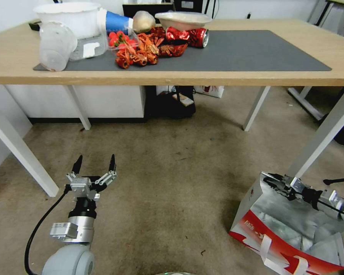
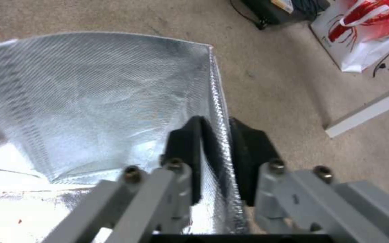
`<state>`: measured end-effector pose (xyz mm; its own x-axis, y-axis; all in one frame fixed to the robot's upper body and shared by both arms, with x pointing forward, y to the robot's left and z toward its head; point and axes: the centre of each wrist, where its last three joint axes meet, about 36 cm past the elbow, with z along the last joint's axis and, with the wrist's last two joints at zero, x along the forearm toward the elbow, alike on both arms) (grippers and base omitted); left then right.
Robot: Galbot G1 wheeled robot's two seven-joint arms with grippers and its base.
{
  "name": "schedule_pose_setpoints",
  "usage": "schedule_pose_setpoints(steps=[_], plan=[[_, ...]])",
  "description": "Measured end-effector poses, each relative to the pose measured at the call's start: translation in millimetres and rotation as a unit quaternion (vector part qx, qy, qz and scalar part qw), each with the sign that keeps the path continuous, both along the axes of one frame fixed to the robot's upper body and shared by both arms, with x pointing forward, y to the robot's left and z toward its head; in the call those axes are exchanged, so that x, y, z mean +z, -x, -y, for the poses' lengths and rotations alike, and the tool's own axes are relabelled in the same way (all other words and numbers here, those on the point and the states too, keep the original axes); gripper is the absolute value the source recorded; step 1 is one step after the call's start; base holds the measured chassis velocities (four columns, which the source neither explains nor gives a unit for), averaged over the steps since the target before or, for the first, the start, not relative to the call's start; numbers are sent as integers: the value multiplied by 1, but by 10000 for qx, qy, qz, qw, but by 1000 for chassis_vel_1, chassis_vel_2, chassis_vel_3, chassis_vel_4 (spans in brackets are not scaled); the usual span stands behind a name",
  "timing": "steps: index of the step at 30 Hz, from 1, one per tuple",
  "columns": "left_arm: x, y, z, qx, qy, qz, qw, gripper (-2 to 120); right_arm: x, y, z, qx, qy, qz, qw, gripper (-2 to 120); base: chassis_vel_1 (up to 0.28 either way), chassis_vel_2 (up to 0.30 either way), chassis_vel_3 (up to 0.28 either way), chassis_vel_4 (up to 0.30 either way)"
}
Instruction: Pick up the food delivery bag from the floor and place it on the table.
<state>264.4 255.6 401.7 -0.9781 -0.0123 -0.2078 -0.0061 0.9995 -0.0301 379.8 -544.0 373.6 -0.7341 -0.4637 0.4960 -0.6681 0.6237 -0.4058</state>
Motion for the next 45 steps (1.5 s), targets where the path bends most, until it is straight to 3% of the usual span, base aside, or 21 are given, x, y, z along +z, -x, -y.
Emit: schedule_pose_setpoints(steps=[5,14,23,29,41,45], plan=[[0,1,0,8,-1,29,10000,100,0,1,1,2,-22,-2,10000,0,0,0,0,0],[1,2,0,9,-12,53,10000,100,-3,11,-4,-177,-312,113,9993,0,0,0,0,0],[0,2,2,-43,4,-18,10000,100,2,33,-25,-663,-1172,296,9905,0,0,0,0,0],[-4,1,0,-32,-16,-26,10000,100,19,47,-51,-857,-1797,345,9794,0,0,0,0,0],[-6,0,-1,-25,-26,-17,10000,100,43,52,-96,-792,-2318,522,9681,0,0,0,0,0],[-8,-1,-3,-16,-33,-34,10000,100,59,59,-124,-719,-2598,489,9617,0,0,0,0,0]])
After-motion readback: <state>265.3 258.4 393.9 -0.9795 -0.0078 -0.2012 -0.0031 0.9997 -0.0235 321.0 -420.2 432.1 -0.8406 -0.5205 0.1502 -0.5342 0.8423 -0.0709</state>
